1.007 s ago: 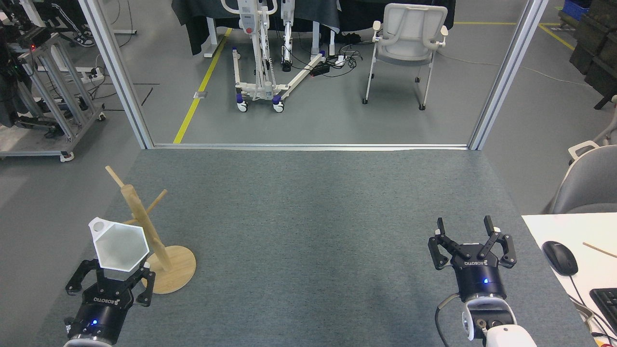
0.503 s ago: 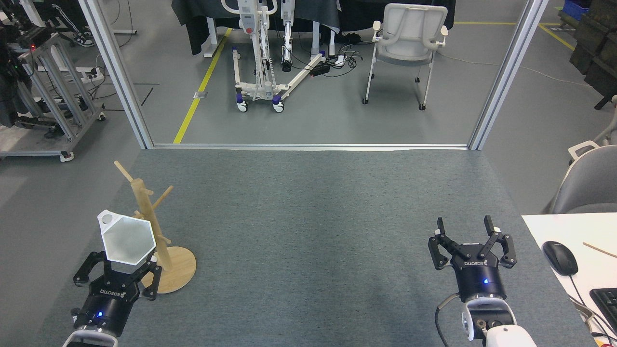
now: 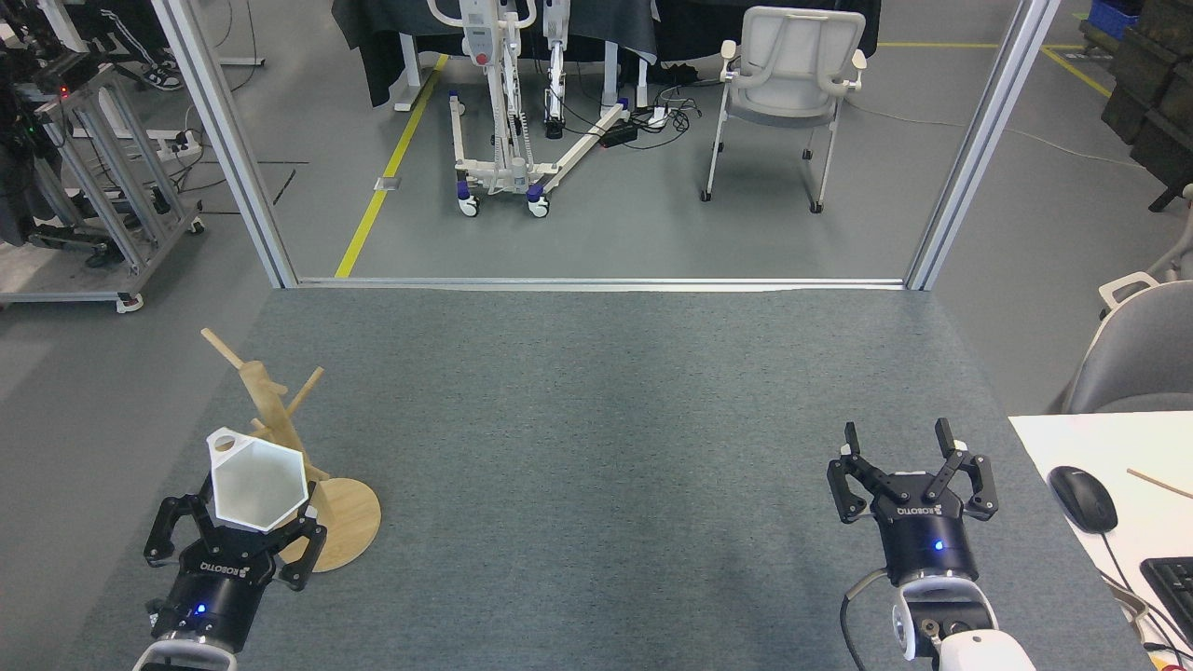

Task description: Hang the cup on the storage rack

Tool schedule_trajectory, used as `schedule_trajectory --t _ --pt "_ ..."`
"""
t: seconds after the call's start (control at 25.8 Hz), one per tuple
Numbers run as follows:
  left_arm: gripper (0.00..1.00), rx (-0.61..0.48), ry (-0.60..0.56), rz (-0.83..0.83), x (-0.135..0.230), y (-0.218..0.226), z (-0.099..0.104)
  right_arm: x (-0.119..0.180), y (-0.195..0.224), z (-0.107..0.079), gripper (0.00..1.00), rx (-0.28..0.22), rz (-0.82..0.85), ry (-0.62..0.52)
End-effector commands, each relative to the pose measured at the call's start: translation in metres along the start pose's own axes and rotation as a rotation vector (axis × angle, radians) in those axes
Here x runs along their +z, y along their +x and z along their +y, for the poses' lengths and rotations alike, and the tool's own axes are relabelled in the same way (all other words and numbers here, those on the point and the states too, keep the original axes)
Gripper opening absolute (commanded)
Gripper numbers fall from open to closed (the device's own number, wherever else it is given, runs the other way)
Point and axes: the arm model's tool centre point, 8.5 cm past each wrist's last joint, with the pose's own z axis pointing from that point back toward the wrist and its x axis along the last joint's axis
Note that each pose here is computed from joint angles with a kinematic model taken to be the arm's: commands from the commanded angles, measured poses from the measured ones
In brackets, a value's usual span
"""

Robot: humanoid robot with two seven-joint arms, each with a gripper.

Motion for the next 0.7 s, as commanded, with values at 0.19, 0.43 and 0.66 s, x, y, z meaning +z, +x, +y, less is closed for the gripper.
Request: schedule_trajectory --t 0.19,0.43,0.66 --pt "0.99 0.001 -0.020 -0.002 0.002 0.000 -0.006 0.001 0.001 0.001 0.99 -0.001 0.000 0.002" --pt "0.99 0.003 -0.031 -0.004 0.003 0.000 -0.009 0.000 0.001 -0.001 0.99 -0.002 -0.001 -0.002" --pt "0.99 0.011 -0.095 0.008 0.011 0.004 -0.029 -0.001 0.002 -0.003 0.99 -0.005 -0.003 -0.008"
